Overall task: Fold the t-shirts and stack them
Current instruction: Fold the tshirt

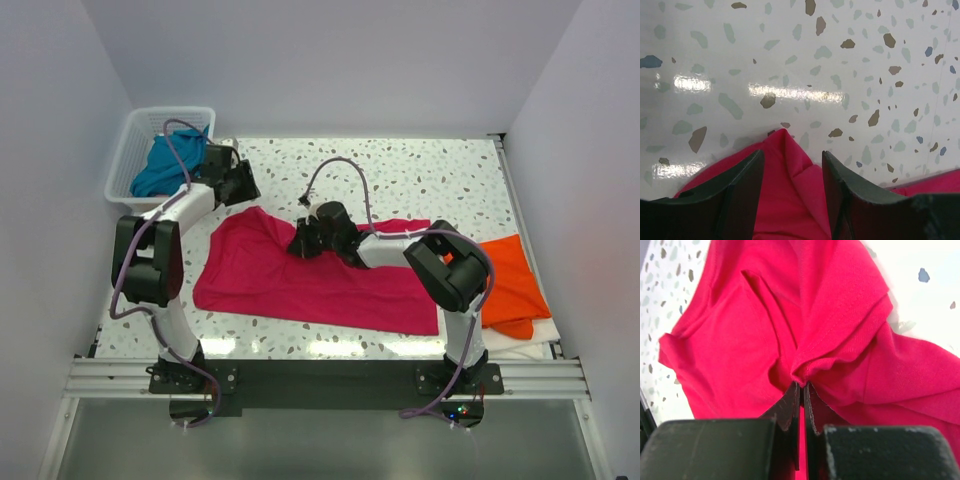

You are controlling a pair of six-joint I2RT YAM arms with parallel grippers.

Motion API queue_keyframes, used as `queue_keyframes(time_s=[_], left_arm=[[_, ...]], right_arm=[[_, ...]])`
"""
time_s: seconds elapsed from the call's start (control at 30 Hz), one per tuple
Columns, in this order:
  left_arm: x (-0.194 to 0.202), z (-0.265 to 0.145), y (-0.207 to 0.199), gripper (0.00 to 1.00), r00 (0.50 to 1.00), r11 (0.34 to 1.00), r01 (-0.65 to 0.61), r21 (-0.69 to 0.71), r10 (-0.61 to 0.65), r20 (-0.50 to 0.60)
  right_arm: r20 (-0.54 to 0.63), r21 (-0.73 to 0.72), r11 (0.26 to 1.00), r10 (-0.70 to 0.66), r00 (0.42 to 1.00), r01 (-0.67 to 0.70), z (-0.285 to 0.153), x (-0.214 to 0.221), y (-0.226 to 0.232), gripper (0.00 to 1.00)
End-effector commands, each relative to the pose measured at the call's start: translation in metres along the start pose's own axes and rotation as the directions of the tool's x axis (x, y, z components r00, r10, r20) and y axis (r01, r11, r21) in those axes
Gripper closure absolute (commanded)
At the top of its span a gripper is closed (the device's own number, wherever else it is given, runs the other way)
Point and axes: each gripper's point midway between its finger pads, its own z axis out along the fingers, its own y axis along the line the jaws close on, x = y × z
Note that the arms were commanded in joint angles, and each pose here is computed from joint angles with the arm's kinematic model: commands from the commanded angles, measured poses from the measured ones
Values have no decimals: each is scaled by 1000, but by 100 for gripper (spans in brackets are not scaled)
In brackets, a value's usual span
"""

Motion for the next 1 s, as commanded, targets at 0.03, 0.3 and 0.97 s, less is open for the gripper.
queue_keyframes(time_s=[0.03,0.3,0.97], left_arm=[[-5,-12,-16,44,1000,996,-13,92,11,18],[1,10,-25,41,993,989,-115,93,117,-16],[20,19,-33,71,980,974,-167,153,180,-79]], right_arm=[[127,-21,996,-84,988,87,-10,-33,17,100],[120,9,997,-79,990,79,-8,-29,12,95],[102,94,995,-43,994,33,3,-33,-6,98]])
